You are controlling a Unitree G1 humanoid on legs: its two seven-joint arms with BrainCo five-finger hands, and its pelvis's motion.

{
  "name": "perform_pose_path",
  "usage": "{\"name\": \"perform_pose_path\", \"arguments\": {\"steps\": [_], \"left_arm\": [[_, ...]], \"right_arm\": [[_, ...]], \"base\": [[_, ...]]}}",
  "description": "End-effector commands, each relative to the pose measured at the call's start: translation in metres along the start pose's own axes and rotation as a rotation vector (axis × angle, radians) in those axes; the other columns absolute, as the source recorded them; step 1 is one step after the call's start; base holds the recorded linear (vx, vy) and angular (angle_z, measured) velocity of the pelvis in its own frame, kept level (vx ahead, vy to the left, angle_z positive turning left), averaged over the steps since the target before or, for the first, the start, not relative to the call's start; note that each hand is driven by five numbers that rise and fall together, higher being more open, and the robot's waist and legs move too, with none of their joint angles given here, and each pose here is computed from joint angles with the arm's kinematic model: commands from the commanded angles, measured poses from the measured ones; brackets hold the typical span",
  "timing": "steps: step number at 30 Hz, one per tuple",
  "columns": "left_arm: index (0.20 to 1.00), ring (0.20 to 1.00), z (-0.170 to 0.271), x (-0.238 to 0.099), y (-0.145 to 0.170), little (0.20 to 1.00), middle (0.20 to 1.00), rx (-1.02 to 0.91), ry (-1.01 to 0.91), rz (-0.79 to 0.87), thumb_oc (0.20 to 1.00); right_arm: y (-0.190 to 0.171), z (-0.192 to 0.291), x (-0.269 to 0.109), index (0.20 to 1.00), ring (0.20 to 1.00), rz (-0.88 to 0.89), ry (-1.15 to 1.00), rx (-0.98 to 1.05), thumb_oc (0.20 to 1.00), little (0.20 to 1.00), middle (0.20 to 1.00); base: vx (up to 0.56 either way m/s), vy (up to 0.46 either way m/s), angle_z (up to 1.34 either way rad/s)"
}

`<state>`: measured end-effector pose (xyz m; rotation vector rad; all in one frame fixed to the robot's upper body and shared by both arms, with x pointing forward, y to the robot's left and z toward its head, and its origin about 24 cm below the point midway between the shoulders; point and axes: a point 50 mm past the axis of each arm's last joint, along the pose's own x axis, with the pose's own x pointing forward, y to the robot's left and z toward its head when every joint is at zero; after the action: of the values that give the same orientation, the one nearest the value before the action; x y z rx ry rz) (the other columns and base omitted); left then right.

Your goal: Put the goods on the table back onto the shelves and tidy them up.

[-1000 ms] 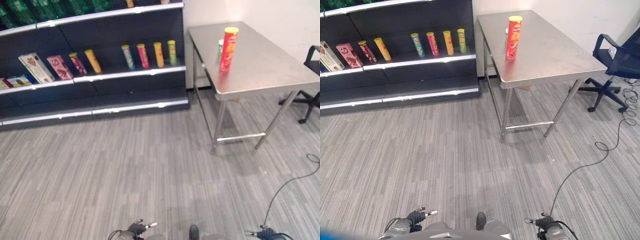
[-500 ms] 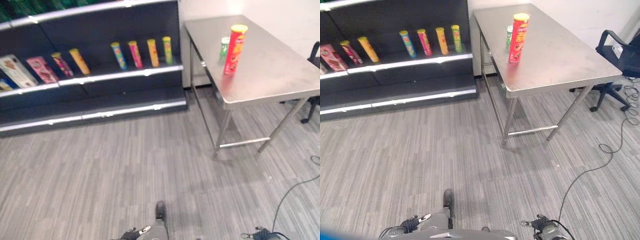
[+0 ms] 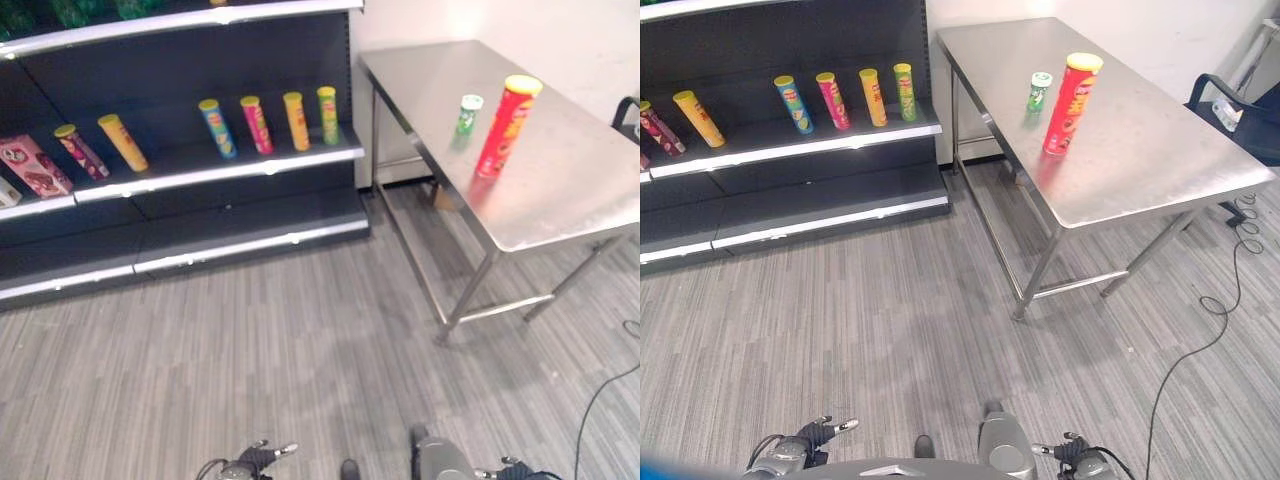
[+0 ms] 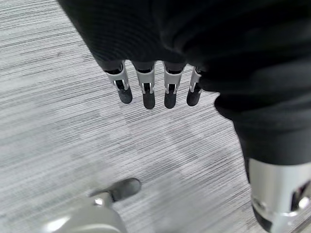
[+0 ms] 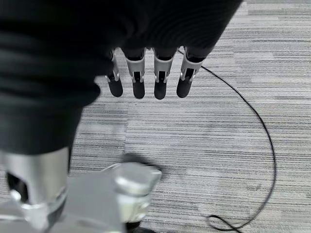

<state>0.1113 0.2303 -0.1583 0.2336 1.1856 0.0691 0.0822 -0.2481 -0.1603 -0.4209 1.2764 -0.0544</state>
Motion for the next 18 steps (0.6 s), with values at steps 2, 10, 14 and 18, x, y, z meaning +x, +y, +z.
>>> {"name": "perform_pose_path", "arguments": {"steps": [2,10,14,18], "left_arm": [[1.000,1.000,0.013,0.001,0.003,1.000,1.000,0.008,-0.053,-0.006,1.000],[1.000,1.000,0.009,0.000,-0.016,1.000,1.000,0.058,-0.043,-0.065,1.000],[1.000,1.000,0.009,0.000,-0.017,1.000,1.000,0.056,-0.040,-0.065,1.000],[1.000,1.000,0.007,0.000,-0.010,1.000,1.000,0.032,-0.028,-0.032,1.000]], "right_arm": [[-0.024,0.001,0.001,1.000,1.000,-0.060,0.016,-0.032,1.000,1.000,1.000],[-0.031,-0.006,0.000,1.000,1.000,-0.070,0.030,-0.045,1.000,1.000,1.000],[-0.032,-0.005,0.000,1.000,1.000,-0.068,0.024,-0.041,1.000,1.000,1.000],[-0.031,-0.016,-0.001,1.000,1.000,-0.069,0.064,-0.012,1.000,1.000,1.000]], "base": [[0.40,-0.022,0.30],[0.31,-0.103,0.35],[0.23,-0.144,0.18],[0.19,-0.137,0.26]]}}
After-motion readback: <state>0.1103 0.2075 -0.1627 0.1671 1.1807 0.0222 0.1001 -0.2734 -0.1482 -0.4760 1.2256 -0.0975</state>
